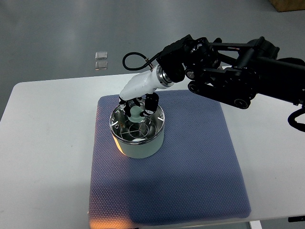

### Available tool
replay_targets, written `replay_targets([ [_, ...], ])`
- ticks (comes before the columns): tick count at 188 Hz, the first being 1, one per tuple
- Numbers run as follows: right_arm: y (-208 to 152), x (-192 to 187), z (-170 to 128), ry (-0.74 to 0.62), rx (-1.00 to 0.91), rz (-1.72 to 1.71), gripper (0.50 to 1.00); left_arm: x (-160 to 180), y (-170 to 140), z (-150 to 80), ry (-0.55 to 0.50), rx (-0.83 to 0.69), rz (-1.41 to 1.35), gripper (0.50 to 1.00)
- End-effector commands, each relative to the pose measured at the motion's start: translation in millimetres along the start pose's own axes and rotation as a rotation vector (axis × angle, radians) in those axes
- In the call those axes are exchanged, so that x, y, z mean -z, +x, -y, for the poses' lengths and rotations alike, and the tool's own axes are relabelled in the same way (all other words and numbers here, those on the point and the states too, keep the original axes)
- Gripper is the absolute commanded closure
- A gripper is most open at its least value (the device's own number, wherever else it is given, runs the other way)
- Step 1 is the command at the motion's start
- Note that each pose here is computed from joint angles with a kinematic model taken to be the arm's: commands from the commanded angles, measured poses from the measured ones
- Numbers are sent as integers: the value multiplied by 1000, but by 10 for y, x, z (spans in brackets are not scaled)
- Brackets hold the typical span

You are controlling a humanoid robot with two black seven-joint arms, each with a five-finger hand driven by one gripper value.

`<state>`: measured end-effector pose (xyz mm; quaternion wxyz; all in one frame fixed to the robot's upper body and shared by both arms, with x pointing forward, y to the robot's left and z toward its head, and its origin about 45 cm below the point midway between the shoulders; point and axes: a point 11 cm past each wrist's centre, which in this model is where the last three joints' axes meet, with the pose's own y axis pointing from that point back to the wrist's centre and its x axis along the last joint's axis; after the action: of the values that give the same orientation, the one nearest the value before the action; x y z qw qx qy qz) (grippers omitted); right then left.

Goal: Open lid and place right of pot
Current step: 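Close the right hand fingers around the green lid knob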

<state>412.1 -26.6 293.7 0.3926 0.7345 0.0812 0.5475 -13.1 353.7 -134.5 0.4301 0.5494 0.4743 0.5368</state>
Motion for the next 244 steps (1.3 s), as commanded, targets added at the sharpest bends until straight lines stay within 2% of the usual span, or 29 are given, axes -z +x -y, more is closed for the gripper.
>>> replay_targets([
  [1,9,-11,-13,-2,-4,1,989,0,1,0,0,0,0,500],
  [244,198,-30,-195,-2,-31,-8,1000,0,-4,0,0,1,0,500],
])
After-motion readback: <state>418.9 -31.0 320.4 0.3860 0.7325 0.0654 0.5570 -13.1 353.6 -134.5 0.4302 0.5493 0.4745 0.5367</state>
